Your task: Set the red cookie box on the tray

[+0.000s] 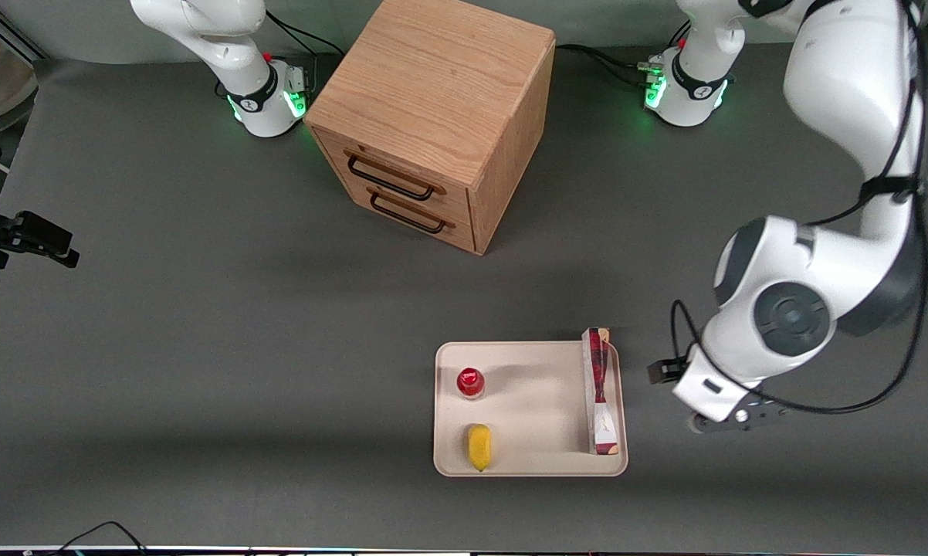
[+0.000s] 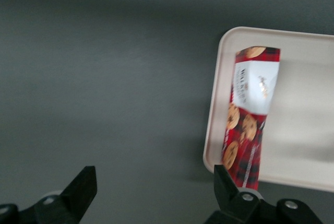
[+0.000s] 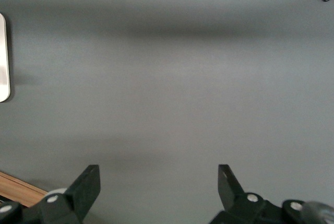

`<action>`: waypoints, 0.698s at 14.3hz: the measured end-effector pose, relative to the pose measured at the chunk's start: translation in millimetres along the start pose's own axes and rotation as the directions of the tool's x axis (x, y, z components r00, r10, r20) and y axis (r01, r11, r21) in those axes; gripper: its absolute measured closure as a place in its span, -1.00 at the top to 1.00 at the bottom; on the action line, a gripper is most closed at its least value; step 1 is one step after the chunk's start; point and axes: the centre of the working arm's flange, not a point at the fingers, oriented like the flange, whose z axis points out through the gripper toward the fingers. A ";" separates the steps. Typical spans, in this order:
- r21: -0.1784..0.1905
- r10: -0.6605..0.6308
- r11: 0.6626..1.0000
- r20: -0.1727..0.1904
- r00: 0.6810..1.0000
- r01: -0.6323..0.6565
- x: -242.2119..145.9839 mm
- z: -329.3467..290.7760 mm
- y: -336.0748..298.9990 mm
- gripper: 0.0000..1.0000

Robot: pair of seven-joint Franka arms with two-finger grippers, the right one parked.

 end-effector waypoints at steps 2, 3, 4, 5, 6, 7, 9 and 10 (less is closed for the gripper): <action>-0.007 -0.005 1.000 0.033 0.999 0.005 -13.7 -25.8 -33.3 1.00; -0.009 -0.009 1.000 0.048 0.999 0.009 -22.2 -39.0 -52.4 1.00; -0.005 -0.011 1.000 0.053 0.999 0.011 -31.7 -52.7 -69.9 1.00; 0.001 -0.008 1.000 0.051 0.999 0.008 -42.8 -66.7 -85.6 1.00; 0.008 0.001 1.000 0.047 0.999 -0.001 -56.9 -80.9 -99.0 1.00; 0.012 0.008 1.000 0.041 0.999 -0.008 -72.7 -94.3 -110.4 1.00; -0.002 0.012 1.000 0.039 0.999 -0.012 -102.9 -115.0 -132.4 1.00; -0.023 0.013 1.000 0.046 0.999 -0.012 -113.5 -123.1 -147.9 1.00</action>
